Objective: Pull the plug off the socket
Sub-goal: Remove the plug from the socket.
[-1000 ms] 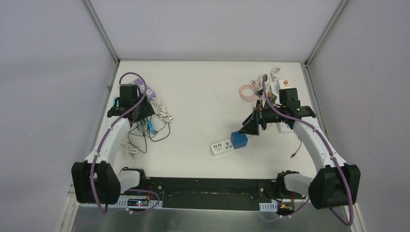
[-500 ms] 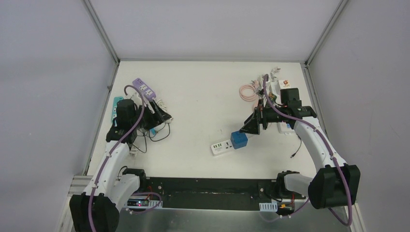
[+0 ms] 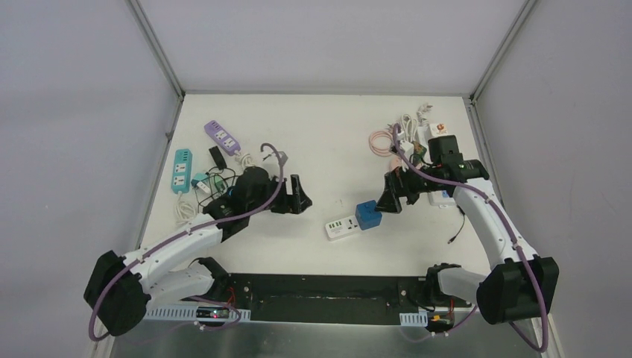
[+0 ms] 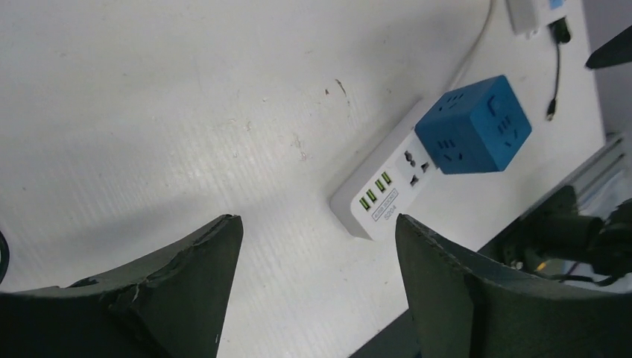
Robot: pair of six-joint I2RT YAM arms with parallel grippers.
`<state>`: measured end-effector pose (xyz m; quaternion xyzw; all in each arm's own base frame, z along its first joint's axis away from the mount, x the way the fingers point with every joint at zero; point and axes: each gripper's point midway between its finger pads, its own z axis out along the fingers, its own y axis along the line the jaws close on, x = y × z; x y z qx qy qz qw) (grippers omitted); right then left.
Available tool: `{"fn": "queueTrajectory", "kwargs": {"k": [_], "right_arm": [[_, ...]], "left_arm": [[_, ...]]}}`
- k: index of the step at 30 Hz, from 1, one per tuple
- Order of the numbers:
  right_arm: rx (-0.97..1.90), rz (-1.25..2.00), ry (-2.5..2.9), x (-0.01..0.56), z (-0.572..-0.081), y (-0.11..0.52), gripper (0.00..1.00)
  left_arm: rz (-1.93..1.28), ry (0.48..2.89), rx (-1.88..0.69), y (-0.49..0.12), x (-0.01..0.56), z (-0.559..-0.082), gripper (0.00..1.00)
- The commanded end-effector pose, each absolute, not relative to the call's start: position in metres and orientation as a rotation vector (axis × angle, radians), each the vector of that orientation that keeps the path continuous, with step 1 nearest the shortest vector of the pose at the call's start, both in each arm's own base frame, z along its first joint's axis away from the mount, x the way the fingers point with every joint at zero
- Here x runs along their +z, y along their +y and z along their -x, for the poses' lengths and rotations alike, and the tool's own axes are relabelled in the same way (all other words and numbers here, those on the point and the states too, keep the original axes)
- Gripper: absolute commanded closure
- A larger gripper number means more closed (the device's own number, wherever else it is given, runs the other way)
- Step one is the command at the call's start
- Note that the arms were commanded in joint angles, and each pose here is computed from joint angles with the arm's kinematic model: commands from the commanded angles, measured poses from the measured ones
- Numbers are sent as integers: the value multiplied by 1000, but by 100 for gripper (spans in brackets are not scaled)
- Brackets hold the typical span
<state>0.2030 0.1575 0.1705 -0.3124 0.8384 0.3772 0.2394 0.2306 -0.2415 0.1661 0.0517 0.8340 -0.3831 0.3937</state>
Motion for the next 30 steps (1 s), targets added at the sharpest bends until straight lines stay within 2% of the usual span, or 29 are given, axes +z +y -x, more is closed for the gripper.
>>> {"fn": "queueTrajectory", "kwargs": {"k": [1,3,4,5,6,10,15,23,30], "right_arm": [[845,933,2399,169,-195,142,2],[840,893,2480,161,-193,142,1],[838,821,2547,157,-193,144,1],[863,777,2612,154,-190,148,1],[889,739,2665,153,-188,153,0],[803,652,2696,151,-205,163,0],[535,482,2737,131,-234,159,0],[413,536,2749,116,-238,179,0],[322,564,2746,112,-240,189,0]], "left_arm": [[-312,1981,-700,-254,179,-248,22],[-376,1943,-644,-264,177,-246,18],[-399,1919,-624,-267,173,-244,12],[-411,1867,-628,-273,176,-244,3],[-409,1828,-637,-276,177,-243,1],[-301,1778,-680,-269,168,-243,1],[-146,1801,-684,-246,159,-239,1],[-17,1763,-661,-208,165,-229,3],[2,1761,-670,-201,164,-224,4]]}}
